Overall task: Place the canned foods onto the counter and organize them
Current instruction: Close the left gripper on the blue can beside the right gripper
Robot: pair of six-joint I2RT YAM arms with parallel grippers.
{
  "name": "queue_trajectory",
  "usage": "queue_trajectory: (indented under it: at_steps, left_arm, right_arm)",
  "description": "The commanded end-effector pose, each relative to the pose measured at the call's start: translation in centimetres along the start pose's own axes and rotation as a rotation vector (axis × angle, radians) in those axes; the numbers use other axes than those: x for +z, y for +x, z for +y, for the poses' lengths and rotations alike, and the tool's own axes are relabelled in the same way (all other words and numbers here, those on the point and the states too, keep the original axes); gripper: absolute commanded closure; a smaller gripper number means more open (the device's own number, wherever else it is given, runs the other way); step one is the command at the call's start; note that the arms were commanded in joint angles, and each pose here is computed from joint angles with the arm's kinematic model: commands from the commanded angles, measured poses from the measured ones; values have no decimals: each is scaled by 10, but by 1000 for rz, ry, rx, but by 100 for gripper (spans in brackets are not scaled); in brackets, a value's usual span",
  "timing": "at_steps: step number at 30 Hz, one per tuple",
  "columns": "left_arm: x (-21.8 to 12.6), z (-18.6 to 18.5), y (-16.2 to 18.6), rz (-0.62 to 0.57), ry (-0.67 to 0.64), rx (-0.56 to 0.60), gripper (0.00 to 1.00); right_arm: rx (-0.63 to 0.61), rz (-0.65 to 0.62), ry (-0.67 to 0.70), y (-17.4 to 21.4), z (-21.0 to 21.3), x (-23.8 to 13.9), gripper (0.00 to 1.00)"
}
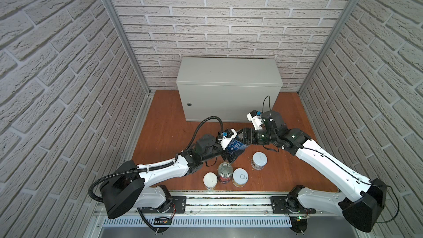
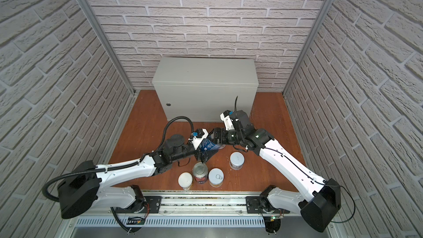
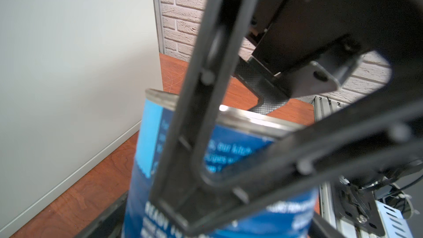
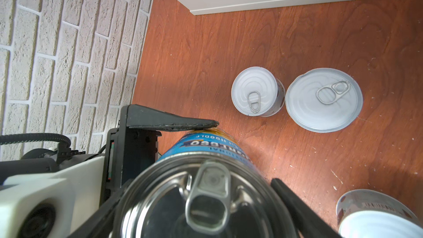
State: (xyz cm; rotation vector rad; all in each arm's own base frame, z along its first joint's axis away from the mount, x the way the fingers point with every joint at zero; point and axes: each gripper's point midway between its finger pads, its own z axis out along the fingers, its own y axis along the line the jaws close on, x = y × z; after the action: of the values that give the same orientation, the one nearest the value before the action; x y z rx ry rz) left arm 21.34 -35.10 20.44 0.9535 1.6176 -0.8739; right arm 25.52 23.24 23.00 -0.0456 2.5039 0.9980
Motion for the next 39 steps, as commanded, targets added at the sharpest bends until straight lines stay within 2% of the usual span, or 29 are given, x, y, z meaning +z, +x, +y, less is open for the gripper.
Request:
queue_trajectory:
  at_steps: [1,5,9,21,30,39]
  left_arm:
    - [0,-1,-19,-84,2,-1,7]
    - [2,0,-19,-88,2,-17,8]
    - [4,3,-20,-94,-8,-35,2]
    - [16,7,-14,-77,-9,-76,2]
    - [19,6,-19,-87,-2,-87,20]
    - [21,9,-24,-93,-17,-113,28]
  right_arm:
    - [-69,-123,-210,-30,53,-22,39]
    - [-65,-120,-209,-29,52,-23,39]
    - [-61,-112,-220,-27,54,-22,40]
    - [-63,-113,-245,-26,57,-25,41]
    - [-55,-106,-241,-25,55,-21,41]
    - [-53,-98,-231,-25,52,-16,41]
